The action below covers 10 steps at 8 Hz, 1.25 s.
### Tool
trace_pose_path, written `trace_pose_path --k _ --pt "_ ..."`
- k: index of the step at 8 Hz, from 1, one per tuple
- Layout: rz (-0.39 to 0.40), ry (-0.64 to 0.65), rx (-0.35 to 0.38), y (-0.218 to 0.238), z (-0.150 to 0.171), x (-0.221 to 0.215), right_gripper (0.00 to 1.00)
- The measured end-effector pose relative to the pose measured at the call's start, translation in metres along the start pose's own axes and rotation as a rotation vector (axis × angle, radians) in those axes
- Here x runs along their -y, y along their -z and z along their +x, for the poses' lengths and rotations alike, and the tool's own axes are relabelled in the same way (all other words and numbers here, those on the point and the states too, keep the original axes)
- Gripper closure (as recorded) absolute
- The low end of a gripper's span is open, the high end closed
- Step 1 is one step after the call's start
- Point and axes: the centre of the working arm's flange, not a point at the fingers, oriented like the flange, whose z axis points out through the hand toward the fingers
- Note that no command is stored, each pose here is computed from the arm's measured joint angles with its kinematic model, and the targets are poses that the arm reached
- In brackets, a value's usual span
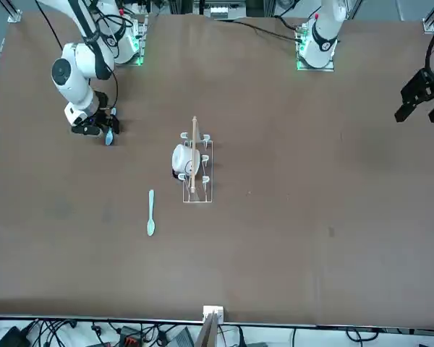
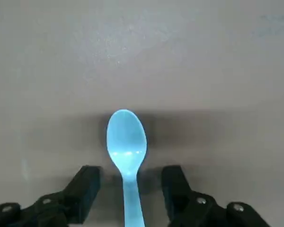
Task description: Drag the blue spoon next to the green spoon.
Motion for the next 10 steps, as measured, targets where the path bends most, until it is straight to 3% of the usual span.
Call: trace_pose_path --k 1,5,10 --pt "0.000 0.000 0.000 0.0001 0.0001 0.0001 0.26" --pt "0.001 0.004 -0.009 0.0033 0.0013 0.0016 0.61" --pt "0.002 0.005 -0.015 0.0077 0.0020 0.0018 0.85"
